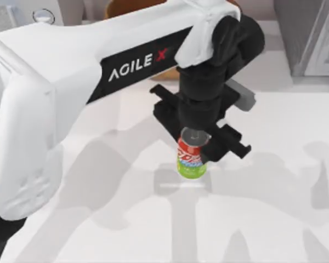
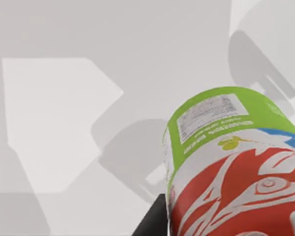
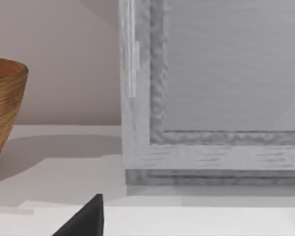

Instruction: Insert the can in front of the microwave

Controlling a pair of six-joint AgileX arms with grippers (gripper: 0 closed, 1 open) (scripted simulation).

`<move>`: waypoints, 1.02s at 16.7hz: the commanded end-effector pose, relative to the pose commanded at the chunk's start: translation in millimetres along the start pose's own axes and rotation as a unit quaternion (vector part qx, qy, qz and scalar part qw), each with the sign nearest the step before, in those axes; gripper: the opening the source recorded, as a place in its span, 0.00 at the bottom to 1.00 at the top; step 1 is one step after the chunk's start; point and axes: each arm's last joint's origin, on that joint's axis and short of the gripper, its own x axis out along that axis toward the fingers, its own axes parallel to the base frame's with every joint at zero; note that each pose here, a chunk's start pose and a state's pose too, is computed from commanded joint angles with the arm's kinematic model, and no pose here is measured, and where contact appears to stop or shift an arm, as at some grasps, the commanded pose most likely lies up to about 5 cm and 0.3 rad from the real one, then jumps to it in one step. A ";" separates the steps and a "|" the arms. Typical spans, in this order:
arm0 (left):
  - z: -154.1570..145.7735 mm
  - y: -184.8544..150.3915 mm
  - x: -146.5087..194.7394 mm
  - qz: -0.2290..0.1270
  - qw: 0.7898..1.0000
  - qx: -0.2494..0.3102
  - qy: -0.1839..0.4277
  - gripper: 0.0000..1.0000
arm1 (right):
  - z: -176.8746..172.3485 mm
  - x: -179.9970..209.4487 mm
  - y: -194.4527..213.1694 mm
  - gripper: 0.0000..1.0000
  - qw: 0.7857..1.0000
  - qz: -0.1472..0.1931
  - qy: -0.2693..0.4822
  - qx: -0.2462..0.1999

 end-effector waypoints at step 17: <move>-162.0 300.9 -11.7 0.000 0.924 -0.382 -0.005 0.00 | 0.0 0.0 0.0 1.00 1.000 0.000 0.000 0.000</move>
